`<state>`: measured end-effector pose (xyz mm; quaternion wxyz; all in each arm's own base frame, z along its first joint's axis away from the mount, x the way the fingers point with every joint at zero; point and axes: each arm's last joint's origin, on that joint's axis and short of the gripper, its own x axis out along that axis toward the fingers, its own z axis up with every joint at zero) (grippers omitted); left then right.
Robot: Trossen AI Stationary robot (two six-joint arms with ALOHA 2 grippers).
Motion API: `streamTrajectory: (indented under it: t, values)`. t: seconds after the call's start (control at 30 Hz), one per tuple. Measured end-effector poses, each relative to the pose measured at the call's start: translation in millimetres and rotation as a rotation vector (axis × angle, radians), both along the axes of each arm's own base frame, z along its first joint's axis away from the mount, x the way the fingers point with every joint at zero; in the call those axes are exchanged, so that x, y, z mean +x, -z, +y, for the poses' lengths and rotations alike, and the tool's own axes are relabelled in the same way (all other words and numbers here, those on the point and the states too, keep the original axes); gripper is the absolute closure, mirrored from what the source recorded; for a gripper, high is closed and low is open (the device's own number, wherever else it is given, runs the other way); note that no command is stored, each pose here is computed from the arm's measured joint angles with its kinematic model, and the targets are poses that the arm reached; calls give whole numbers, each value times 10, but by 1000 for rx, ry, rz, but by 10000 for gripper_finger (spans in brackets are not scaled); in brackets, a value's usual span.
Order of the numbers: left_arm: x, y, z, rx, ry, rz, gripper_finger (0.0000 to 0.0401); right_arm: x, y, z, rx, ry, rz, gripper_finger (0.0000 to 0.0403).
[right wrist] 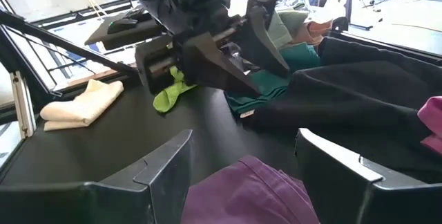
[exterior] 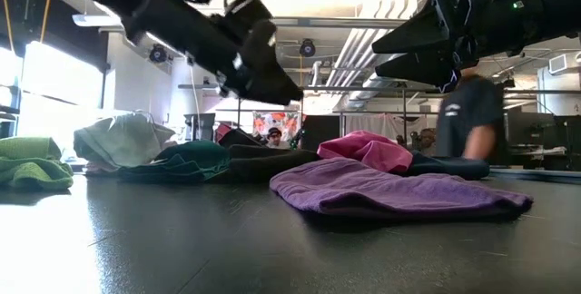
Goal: Sort towels by color in basket
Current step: Put the blue towel into the bottom transparent bin
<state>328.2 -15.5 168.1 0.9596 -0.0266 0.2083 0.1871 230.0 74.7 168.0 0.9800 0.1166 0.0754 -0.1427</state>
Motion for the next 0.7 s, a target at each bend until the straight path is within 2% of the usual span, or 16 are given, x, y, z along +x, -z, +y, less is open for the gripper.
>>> streamTrajectory:
  t: [0.27,0.4,0.57,0.7]
  values:
    - [36,100,36,6,-19,13,206,-1,4,0,-2,0,4,160]
    - [-42,10,-19,50,-25,59,206,-2,9,-1,4,1,6,160]
    - [-159,-111,-73,109,-79,102,206,4,4,20,22,-67,6,160]
    - [-188,-126,-115,173,-67,138,206,4,2,20,30,-67,2,160]
